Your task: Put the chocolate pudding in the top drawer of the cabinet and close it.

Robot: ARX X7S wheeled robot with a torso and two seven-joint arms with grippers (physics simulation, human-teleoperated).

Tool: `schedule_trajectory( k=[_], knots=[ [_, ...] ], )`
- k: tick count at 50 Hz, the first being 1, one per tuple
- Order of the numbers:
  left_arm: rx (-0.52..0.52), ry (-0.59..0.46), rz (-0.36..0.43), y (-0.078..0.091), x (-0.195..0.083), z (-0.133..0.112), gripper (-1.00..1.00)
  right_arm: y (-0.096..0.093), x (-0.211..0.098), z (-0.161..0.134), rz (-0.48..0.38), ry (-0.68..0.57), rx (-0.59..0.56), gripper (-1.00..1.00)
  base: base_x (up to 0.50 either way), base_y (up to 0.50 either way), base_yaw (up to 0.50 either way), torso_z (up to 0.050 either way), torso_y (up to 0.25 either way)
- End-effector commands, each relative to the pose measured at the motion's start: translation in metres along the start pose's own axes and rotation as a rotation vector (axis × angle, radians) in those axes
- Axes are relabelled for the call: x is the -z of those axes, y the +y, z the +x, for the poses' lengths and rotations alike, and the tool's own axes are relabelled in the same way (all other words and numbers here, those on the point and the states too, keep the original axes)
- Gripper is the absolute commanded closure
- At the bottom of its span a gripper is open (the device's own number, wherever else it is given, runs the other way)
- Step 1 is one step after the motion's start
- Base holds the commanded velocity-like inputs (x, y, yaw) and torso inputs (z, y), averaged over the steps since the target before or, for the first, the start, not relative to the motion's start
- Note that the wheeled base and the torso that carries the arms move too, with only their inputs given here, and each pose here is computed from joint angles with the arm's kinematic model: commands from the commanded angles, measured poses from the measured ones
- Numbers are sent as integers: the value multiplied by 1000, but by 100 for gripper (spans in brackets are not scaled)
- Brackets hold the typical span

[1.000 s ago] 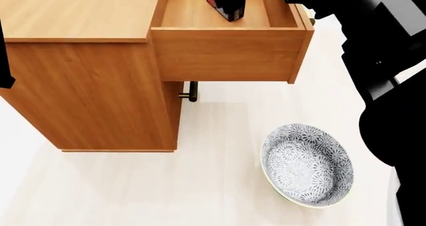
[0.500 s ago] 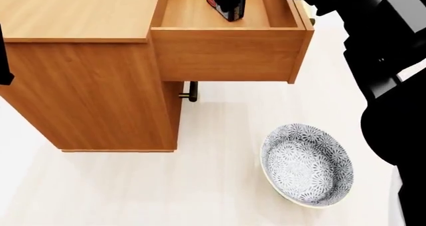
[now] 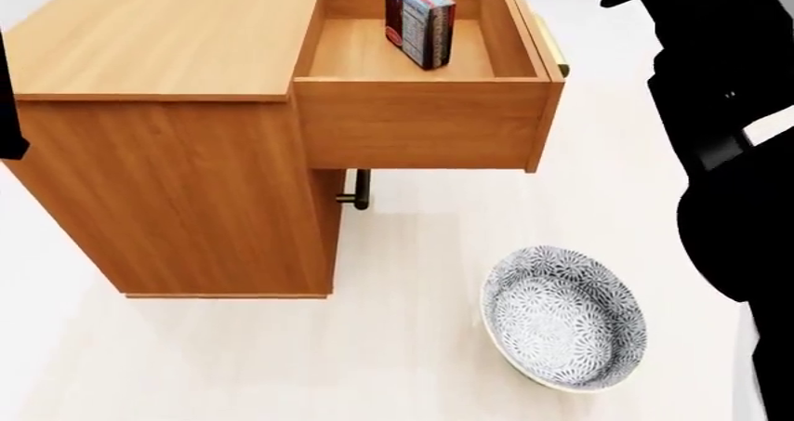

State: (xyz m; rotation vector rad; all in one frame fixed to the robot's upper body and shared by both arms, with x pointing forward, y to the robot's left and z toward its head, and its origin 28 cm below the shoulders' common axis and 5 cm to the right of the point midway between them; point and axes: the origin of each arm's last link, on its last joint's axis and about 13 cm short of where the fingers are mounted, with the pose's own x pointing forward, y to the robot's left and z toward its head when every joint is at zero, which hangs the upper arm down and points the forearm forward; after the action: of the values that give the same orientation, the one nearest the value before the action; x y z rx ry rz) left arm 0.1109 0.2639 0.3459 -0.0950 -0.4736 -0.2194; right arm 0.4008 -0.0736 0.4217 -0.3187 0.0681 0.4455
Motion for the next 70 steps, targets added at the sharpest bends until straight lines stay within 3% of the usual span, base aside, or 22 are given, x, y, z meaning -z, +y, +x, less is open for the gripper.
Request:
schedule_trajectory(
  k=[1,15,23,37,70],
  knots=[
    [2,3,-6,1,3,1,-100,-11,-16,-9,42,-131,34,-100,0,0,0,0,96],
    [11,4,-12,2,4,4,-100,-44,-5,-21,70,-215,148,-100,0,0,0,0,94],
    [20,-5,-17,1,3,4,-100,-70,18,-28,68,-252,251,-100,0,0,0,0,83],
    [30,-11,-25,1,5,7,-100,-91,75,-51,102,-244,407,-100,0,0,0,0,5],
    [21,3,-45,2,14,10,-100,-84,199,-52,157,-64,503,-100,0,0,0,0,0]
  ],
)
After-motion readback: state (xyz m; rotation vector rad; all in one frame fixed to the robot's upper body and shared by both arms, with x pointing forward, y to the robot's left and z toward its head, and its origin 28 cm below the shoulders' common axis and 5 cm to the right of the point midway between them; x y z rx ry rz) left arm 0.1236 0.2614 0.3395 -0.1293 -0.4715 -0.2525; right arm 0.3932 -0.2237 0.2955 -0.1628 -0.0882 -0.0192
